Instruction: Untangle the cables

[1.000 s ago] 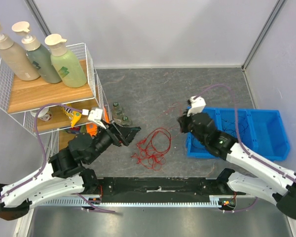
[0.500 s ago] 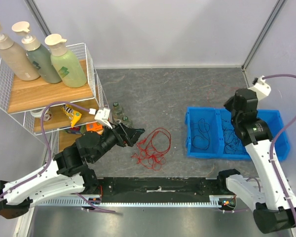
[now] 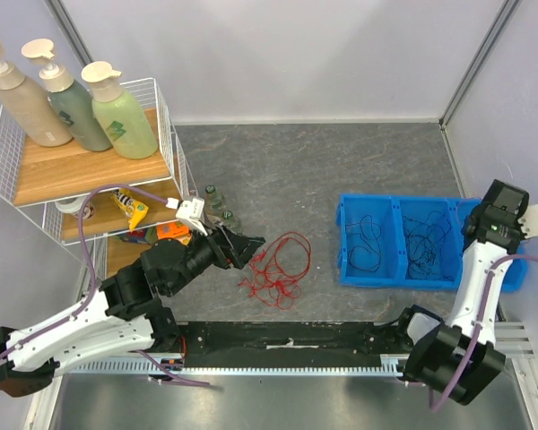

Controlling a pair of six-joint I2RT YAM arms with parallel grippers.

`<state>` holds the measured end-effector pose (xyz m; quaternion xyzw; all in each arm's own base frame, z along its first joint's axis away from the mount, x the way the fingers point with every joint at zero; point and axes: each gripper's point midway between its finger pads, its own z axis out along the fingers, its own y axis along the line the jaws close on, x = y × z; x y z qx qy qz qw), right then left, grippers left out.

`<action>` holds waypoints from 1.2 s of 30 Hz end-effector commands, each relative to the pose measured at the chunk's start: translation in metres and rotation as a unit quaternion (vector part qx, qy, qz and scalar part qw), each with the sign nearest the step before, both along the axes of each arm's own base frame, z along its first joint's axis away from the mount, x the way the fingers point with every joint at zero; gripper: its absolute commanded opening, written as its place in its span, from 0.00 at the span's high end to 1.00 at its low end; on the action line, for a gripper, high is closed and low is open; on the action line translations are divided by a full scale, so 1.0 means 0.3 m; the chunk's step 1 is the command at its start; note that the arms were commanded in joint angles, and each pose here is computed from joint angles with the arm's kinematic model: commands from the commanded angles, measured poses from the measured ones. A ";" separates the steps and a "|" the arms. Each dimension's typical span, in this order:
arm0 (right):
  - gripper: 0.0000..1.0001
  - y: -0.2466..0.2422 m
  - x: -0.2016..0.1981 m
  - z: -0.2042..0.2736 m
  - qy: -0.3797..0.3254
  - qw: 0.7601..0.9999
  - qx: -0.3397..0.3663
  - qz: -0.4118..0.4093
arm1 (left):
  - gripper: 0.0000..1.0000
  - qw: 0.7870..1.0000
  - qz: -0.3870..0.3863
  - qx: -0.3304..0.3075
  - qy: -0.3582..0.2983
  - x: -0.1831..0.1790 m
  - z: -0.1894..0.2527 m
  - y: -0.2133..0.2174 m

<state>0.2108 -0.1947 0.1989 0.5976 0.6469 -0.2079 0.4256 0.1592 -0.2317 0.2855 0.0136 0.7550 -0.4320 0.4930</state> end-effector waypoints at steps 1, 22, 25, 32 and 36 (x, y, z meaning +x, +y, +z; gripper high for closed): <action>1.00 -0.056 0.058 -0.075 -0.017 0.998 0.064 -0.015 | 0.15 1.000 -0.010 0.000 -0.011 0.002 0.014 -0.019; 0.02 0.121 0.218 0.077 -0.029 0.985 -0.041 0.167 | 0.16 1.000 -0.023 0.008 0.005 0.006 -0.030 -0.067; 0.02 0.265 0.267 0.109 0.007 0.968 -0.083 0.236 | 0.16 0.999 -0.028 0.019 0.008 0.008 -0.054 -0.082; 0.05 0.921 0.407 0.092 0.004 0.799 -0.100 0.593 | 0.16 0.997 -0.027 0.063 0.022 0.020 -0.161 -0.091; 0.12 1.396 0.270 0.066 -0.085 0.620 0.031 0.779 | 0.19 0.994 -0.019 0.105 0.037 0.027 -0.224 -0.074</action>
